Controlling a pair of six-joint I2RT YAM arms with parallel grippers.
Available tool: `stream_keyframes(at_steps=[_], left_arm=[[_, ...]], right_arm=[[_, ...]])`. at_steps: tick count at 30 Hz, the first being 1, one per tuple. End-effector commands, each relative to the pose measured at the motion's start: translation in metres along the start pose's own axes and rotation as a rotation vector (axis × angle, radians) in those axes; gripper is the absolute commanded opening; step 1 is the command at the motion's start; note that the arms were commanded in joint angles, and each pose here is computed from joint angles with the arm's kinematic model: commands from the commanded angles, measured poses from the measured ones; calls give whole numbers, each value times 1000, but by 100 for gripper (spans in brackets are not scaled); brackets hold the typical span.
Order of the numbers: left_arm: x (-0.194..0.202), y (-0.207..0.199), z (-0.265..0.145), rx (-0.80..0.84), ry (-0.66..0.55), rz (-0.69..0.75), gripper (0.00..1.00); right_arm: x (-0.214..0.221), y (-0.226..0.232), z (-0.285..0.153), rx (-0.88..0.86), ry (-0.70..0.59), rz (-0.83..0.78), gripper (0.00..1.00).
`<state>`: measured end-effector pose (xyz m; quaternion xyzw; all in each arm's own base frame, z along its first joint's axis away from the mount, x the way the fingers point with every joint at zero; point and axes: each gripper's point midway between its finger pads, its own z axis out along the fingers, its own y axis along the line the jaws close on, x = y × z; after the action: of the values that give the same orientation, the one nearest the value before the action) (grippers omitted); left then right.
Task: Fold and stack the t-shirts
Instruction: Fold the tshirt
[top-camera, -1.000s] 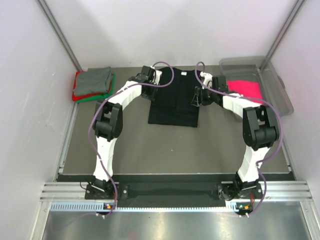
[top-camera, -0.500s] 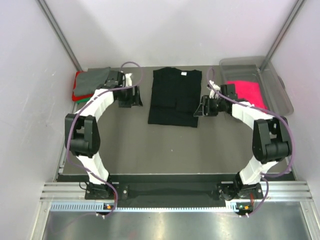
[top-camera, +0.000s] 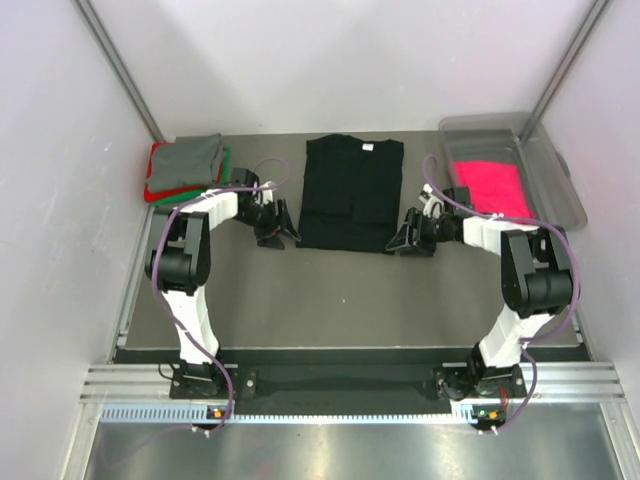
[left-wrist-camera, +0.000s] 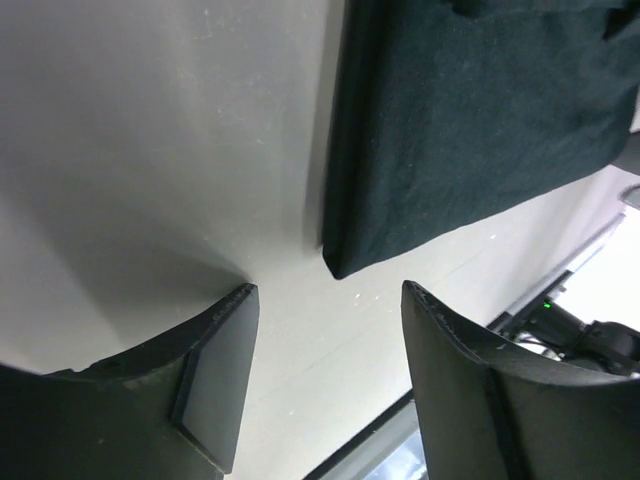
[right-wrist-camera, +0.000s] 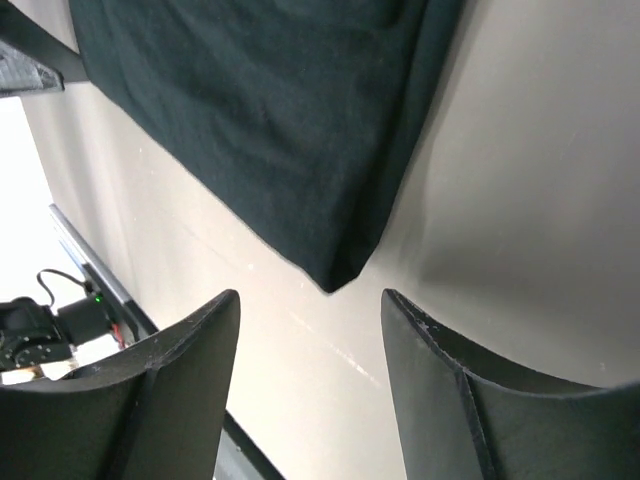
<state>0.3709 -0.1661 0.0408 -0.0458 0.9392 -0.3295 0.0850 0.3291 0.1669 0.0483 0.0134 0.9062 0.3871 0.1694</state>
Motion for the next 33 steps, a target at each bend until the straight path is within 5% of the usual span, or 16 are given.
stream_keyframes(at_steps=[1, 16, 24, 27, 29, 33], left_arm=[[-5, -6, 9, 55, -7, -8, 64], [5, -9, 40, 29, 62, -20, 53], [-2, -4, 47, 11, 48, -28, 23], [-9, -5, 46, 7, 31, -15, 0], [-13, -10, 42, 14, 19, 5, 0], [-29, -36, 17, 51, -41, 86, 0]], right_arm=[[-9, 0, 7, -44, -19, 30, 59], [-9, -8, 23, -72, 7, 64, 54], [-9, -15, 30, -71, -1, 86, 30], [-13, -14, 29, -74, -15, 74, 22], [-14, -15, 26, -75, -22, 73, 0], [-27, 3, 5, -121, -81, 22, 0]])
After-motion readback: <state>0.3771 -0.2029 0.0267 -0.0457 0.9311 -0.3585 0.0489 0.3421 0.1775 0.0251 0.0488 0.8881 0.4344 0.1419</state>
